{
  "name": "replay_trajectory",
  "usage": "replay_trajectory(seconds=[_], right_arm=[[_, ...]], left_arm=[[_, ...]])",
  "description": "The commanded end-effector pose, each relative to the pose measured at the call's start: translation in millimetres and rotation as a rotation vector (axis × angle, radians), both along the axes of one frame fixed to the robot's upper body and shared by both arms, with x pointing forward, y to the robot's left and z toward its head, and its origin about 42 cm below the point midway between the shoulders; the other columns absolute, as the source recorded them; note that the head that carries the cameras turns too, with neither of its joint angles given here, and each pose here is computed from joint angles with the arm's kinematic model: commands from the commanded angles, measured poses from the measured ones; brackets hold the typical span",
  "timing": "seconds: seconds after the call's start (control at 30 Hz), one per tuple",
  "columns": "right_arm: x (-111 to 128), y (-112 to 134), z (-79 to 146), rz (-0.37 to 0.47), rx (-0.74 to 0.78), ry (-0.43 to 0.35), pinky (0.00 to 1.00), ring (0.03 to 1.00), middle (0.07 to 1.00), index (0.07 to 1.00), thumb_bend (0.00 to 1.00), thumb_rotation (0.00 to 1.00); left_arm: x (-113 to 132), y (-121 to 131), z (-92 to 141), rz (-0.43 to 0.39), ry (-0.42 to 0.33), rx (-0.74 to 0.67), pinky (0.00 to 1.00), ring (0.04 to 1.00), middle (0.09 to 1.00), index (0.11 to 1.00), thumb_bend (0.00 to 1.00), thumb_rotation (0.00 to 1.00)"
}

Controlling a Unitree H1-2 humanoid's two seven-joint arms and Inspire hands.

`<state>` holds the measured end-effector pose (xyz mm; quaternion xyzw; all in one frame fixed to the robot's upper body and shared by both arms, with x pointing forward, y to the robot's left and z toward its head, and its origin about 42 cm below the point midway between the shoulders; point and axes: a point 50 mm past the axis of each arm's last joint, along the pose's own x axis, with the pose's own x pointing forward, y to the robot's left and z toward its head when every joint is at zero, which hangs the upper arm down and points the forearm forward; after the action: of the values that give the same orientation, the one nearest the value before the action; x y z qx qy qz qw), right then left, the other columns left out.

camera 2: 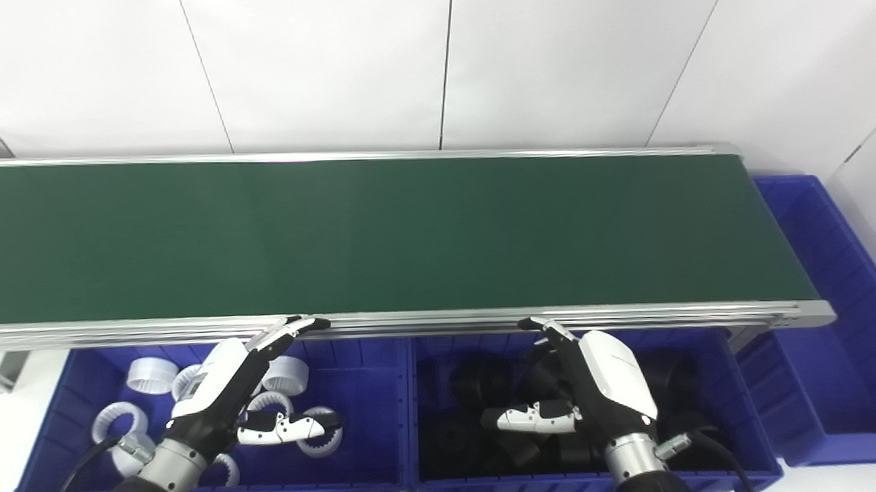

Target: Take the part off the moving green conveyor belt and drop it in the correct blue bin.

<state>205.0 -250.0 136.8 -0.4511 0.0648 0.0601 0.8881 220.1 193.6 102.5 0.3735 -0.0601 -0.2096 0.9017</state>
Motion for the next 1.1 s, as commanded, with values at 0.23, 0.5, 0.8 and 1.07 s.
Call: replay_trajectory(seconds=[0.23,0.5,0.8,1.07], right_arm=[[2.2,2.6,10.1,0.021,-0.002,-0.072,0.58,0.657,0.676,0.818,0.83,0.33],[0.3,-7.3,3.9,0.032,-0.006,-0.081,0.58,0.652,0.667,0.811,0.84,0.33],[-1.8,-15.6,-1.1,0.021,-0.003,-0.082,0.53,0.604,0.656,0.805,0.83,0.25],[1.2,-12.3,-1.0,0.023,-0.008,-0.058,0.55,0.626,0.666,0.810,0.83,0.22]], left_arm=[[2.5,2.3,8.5,0.007,-0.054,-0.010,0.91,0.943,0.893,0.867,0.72,0.49],[2.7,-7.5,-0.5,-0.003,-0.054,-0.022,0.90,0.930,0.888,0.857,0.74,0.48],[-1.3,-29.1,-13.4,-0.005,-0.068,-0.007,0.94,0.928,0.877,0.857,0.75,0.55],[0.8,-31.9,-22.1,-0.005,-0.064,-0.013,0.96,0.942,0.885,0.866,0.73,0.53]])
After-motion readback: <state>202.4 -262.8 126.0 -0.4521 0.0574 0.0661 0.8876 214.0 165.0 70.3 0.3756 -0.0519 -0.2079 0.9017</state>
